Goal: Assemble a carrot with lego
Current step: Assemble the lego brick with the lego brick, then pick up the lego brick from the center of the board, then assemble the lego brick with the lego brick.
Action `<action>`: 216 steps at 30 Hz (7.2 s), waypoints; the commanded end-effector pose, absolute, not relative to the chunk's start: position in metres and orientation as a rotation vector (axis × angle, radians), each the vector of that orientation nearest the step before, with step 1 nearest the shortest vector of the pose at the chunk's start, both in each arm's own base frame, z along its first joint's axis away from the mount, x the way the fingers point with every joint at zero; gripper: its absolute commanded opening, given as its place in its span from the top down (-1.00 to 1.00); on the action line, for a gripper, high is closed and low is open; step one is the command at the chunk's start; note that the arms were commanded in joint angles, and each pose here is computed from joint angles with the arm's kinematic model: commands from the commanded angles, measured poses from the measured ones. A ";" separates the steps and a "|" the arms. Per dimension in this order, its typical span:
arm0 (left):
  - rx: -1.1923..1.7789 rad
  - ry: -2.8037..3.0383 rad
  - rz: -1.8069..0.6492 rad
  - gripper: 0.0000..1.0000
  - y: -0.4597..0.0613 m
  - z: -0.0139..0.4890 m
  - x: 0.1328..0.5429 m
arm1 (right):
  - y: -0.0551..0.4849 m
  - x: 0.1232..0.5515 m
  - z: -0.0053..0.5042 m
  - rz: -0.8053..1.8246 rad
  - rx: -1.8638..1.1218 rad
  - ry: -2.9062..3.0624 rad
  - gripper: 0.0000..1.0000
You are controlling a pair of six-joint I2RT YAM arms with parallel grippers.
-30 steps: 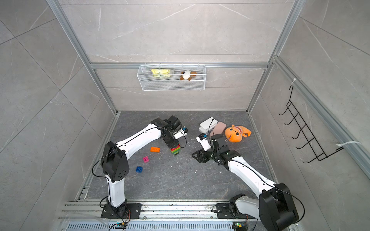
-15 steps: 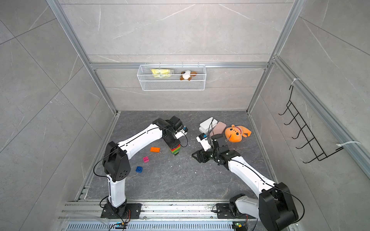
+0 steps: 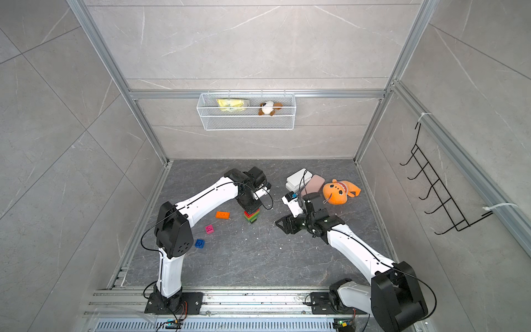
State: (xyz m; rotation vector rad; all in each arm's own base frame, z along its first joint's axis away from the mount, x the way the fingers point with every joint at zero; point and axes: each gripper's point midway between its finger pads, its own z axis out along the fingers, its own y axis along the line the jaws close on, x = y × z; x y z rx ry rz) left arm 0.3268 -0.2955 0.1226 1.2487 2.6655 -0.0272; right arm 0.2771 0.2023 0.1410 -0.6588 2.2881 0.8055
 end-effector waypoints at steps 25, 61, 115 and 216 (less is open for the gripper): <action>1.568 2.530 -0.202 0.42 -0.277 0.116 0.319 | 0.197 0.277 0.139 0.788 -0.636 2.332 -0.29; 1.517 2.269 0.021 -0.44 -0.143 0.125 0.335 | 0.224 0.261 0.164 0.939 -0.774 2.182 -0.28; 1.701 2.316 -0.204 0.42 -0.150 0.050 0.359 | 0.215 0.265 0.135 0.869 -0.729 2.315 -0.26; 1.405 2.599 0.071 0.56 -0.279 0.129 0.326 | 0.208 0.275 0.124 0.809 -0.680 2.399 -0.24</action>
